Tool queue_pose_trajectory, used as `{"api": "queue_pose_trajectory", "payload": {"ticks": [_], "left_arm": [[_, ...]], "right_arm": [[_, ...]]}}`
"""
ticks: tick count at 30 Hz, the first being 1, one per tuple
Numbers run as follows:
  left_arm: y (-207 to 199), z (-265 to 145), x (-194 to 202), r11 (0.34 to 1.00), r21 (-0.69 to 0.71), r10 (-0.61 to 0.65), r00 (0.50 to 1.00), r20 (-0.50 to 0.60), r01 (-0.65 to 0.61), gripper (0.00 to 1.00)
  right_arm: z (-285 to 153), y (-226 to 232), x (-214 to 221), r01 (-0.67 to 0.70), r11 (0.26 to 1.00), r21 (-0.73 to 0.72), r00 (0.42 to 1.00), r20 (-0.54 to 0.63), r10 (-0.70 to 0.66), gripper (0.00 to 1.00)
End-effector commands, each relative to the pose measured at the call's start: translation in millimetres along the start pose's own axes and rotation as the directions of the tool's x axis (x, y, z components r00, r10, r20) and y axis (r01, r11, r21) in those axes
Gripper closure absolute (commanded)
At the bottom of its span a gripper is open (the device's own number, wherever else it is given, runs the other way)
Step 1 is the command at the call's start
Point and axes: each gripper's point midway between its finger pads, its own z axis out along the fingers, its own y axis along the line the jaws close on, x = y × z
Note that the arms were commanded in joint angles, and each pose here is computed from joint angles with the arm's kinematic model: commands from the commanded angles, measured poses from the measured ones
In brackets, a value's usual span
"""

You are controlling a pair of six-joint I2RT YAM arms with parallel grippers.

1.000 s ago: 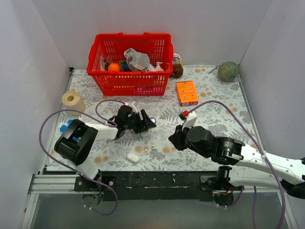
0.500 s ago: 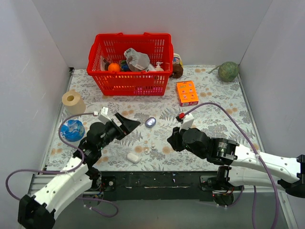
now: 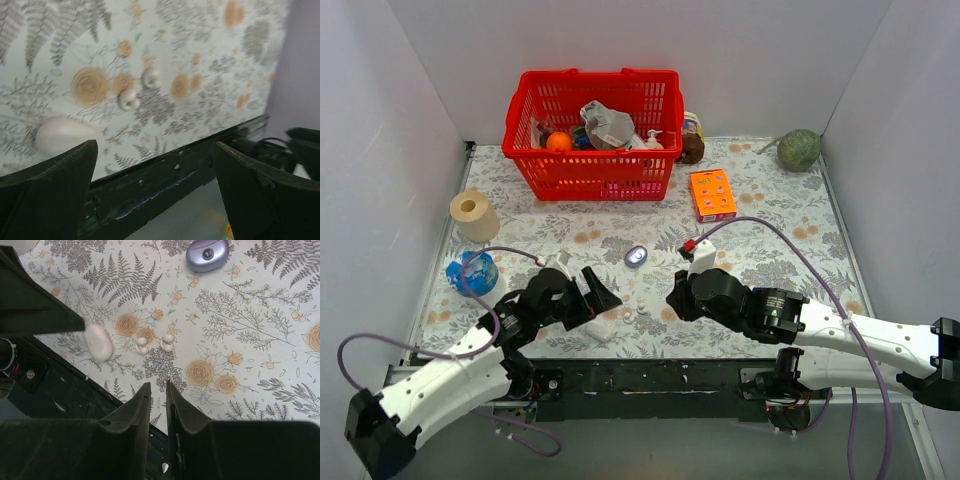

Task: Insert the wireless bluetooth earbuds into the charging case
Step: Pick up the charging case at the center of the board.

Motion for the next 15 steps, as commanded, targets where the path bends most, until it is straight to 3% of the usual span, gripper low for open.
{"api": "queue_pose_trajectory", "payload": {"ticks": [1, 3, 9, 15], "left_arm": [[44.7, 4.2, 27.1, 0.953, -0.302, 0.02, 0.997, -0.068, -0.039, 0.02], [62.3, 2.5, 30.6, 0.911, -0.408, 0.033, 0.997, -0.066, -0.058, 0.02], [66.5, -8.6, 34.4, 0.884, -0.465, 0.031, 0.998, -0.046, -0.049, 0.02], [75.6, 0.3, 43.2, 0.817, -0.545, 0.139, 0.982, -0.131, -0.188, 0.02]], "right_arm": [[-1.4, 6.7, -1.3, -0.035, 0.999, -0.032, 0.999, 0.006, 0.035, 0.75], [-1.3, 5.0, 3.0, -0.037, 0.999, -0.031, 0.999, -0.003, 0.037, 0.75], [-1.6, 0.5, 10.0, -0.034, 0.999, -0.034, 0.999, -0.003, 0.034, 0.74], [-0.1, -6.8, 22.2, -0.029, 0.999, -0.035, 1.0, -0.007, 0.028, 0.75]]}}
